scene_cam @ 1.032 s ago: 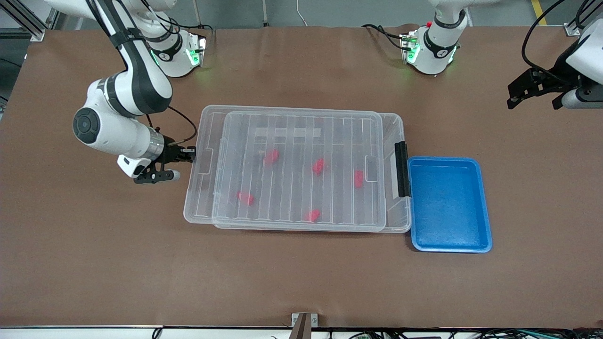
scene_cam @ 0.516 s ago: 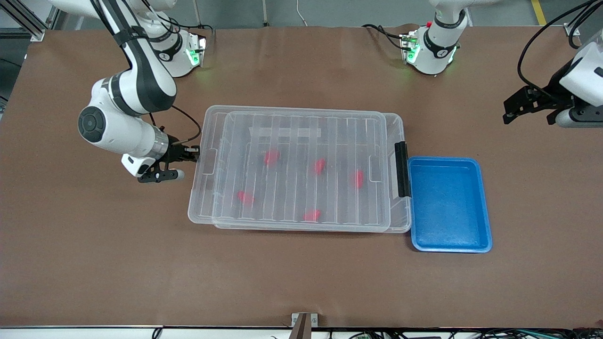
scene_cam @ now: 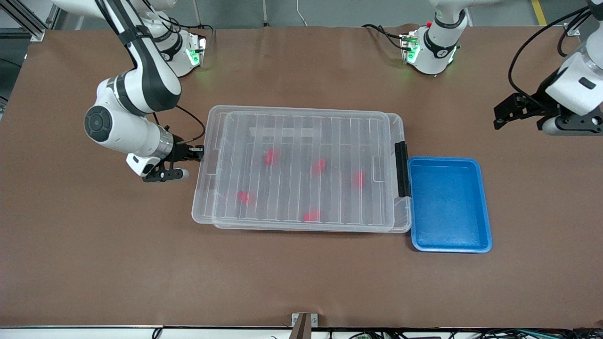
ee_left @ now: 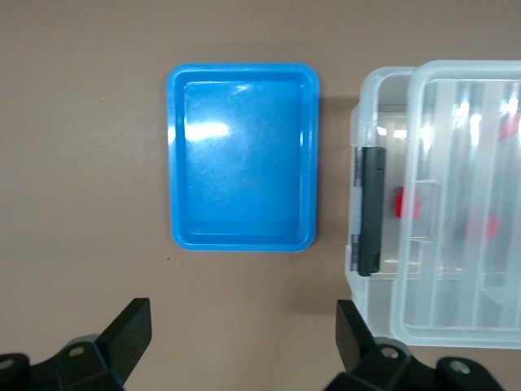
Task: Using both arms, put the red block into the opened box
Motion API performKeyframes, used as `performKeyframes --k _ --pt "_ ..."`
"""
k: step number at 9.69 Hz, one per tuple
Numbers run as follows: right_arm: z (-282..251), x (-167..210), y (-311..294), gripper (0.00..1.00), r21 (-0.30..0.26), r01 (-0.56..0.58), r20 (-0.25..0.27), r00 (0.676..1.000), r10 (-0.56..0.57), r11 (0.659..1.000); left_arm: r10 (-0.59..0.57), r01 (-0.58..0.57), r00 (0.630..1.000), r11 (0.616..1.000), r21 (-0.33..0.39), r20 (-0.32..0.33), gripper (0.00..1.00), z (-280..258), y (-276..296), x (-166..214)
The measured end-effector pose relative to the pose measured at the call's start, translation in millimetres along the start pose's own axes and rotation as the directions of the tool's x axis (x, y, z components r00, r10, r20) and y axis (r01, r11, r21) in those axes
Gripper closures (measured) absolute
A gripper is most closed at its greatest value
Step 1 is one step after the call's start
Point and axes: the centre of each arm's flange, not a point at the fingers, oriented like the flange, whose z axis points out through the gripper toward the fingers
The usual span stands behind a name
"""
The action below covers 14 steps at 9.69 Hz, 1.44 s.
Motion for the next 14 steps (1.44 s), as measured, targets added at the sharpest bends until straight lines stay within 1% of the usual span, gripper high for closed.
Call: performKeyframes --k 1,2,3,4,5,6,7,8,9,11,12,13,14 --pt "-3 1 3 0.97 0.0 -0.009 0.008 1.0 0.009 1.0 0.004 -0.004 1.0 1.0 0.001 -0.016 0.0 -8 5 -3" --pt "-17 4 15 0.91 -0.004 -0.024 0.004 1.0 0.024 1.0 0.003 -0.003 1.0 1.0 0.003 -0.027 0.0 -14 4 -6" --pt "-48 6 33 0.86 -0.028 -0.042 -0.024 0.999 0.041 0.999 0.002 -0.002 0.999 1.0 0.004 -0.032 0.0 -17 3 -8" --pt "-94 2 59 0.74 -0.074 -0.067 -0.064 0.996 0.062 0.995 0.001 -0.001 0.999 1.0 0.005 -0.032 0.0 -17 1 -8" --pt "-138 -8 83 0.57 -0.116 -0.097 -0.095 0.992 0.086 0.988 0.0 0.0 1.0 1.0 0.005 -0.028 0.0 -17 1 -8" --pt "-180 -20 98 0.43 -0.156 -0.121 -0.127 0.987 0.101 0.98 0.0 0.0 1.0 1.0 0.006 -0.018 0.0 -16 0 -9" --pt "-221 -34 109 0.26 -0.183 -0.145 -0.155 0.981 0.118 0.972 0.0 0.0 1.0 1.0 0.007 -0.009 0.0 -16 0 -10" --pt "-261 -49 119 0.14 -0.192 -0.177 -0.167 0.975 0.146 0.965 0.0 0.0 1.0 1.0 0.008 -0.005 0.0 -16 0 -11" --pt "-302 -65 130 0.0 -0.186 -0.211 -0.179 0.968 0.178 0.96 -0.001 0.001 1.0 1.0 0.009 0.001 0.0 -15 0 -12" --pt "-359 -91 149 0.0 -0.169 -0.267 -0.197 0.952 0.233 0.949 -0.005 0.005 1.0 1.0 0.01 0.01 0.0 -16 -2 -14" --pt "-376 -101 154 0.0 -0.166 -0.281 -0.195 0.949 0.248 0.945 -0.007 0.007 1.0 1.0 0.011 0.01 0.0 -16 -4 -14" --pt "-386 -106 154 0.0 -0.168 -0.274 -0.185 0.952 0.243 0.947 -0.009 0.009 1.0 1.0 0.011 0.011 0.0 -15 -4 -14" --pt "-385 -99 155 0.0 -0.173 -0.258 -0.173 0.958 0.229 0.95 -0.01 0.01 1.0 1.0 0.011 0.012 0.0 -15 -5 -14"
